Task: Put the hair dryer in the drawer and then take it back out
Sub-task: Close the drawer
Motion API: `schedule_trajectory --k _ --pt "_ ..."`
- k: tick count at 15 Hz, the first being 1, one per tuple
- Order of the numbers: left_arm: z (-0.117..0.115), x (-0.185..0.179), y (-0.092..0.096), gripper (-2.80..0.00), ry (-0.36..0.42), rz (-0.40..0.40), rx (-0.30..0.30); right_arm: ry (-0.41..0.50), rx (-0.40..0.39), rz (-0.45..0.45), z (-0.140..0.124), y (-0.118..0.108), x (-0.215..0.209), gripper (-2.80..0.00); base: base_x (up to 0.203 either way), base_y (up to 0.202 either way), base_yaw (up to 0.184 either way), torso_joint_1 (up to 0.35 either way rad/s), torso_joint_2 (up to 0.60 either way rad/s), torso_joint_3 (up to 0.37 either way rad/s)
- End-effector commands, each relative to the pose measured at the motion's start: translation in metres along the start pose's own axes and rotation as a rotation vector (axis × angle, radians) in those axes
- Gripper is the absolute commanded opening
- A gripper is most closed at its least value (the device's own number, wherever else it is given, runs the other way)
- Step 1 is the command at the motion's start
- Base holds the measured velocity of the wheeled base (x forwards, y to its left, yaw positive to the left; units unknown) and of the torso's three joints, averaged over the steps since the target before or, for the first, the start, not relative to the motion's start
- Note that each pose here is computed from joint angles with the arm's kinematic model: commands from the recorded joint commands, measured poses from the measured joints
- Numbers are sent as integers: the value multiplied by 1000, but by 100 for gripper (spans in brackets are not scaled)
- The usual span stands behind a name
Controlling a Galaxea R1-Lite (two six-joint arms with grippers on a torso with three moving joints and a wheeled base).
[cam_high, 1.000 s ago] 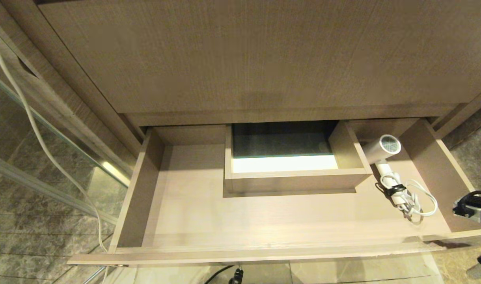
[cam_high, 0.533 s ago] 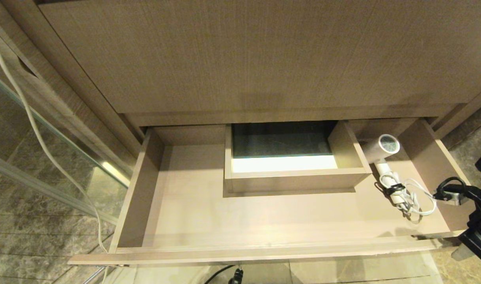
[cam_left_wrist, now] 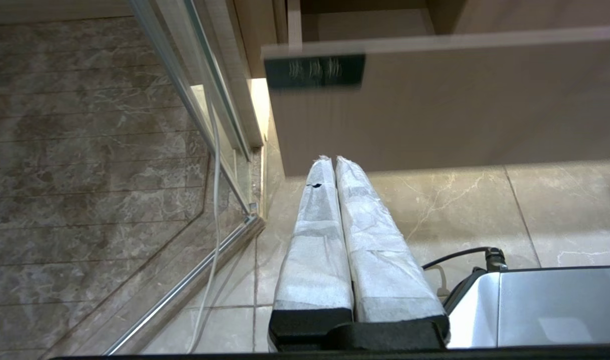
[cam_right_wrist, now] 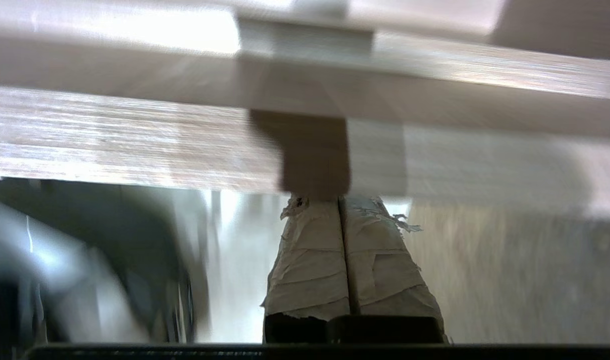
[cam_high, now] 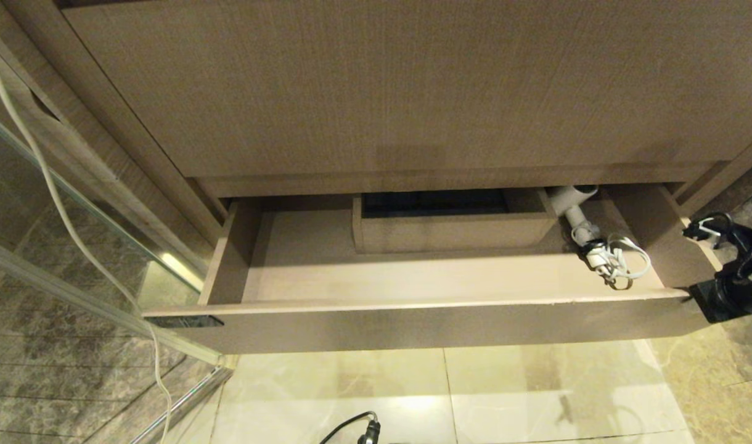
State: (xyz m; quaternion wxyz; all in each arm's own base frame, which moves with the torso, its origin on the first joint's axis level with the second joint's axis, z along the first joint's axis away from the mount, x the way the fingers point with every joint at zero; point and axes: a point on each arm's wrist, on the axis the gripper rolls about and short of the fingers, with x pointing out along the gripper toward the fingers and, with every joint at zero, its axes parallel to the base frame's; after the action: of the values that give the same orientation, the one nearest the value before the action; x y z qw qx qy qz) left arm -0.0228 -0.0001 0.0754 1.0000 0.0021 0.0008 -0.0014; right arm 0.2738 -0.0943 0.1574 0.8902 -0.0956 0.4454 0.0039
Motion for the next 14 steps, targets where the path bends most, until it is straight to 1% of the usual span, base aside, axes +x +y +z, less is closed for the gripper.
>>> schedule_trajectory --k 1,2,3,5,6,7,8,9,11,14 --pt "0 0 0 -280 2 0 0 -253 63 -100 32 -8 9 -280 0 0 0 0 0 0" --pt "0 0 0 -280 3 0 0 -347 109 -149 48 -9 14 -280 0 0 0 0 0 0" --pt "0 0 0 -280 3 0 0 -410 132 -186 56 -10 15 -280 0 0 0 0 0 0" --pt "0 0 0 -280 3 0 0 -538 180 -237 68 -10 12 -280 0 0 0 0 0 0" --pt "0 0 0 -280 2 0 0 -605 230 -300 74 -10 9 -280 0 0 0 0 0 0" --pt "0 0 0 -280 1 0 0 -607 283 -377 76 -9 6 -280 0 0 0 0 0 0" --pt "0 0 0 -280 3 0 0 -611 311 -421 75 -7 -4 -280 0 0 0 0 0 0" --pt "0 0 0 -280 3 0 0 -621 310 -412 71 -4 -24 -280 0 0 0 0 0 0" --pt "0 0 0 -280 1 0 0 -624 284 -342 49 10 -68 -280 0 0 0 0 0 0" --pt "0 0 0 -280 3 0 0 -597 262 -263 -6 40 -130 -280 0 0 0 0 0 0"
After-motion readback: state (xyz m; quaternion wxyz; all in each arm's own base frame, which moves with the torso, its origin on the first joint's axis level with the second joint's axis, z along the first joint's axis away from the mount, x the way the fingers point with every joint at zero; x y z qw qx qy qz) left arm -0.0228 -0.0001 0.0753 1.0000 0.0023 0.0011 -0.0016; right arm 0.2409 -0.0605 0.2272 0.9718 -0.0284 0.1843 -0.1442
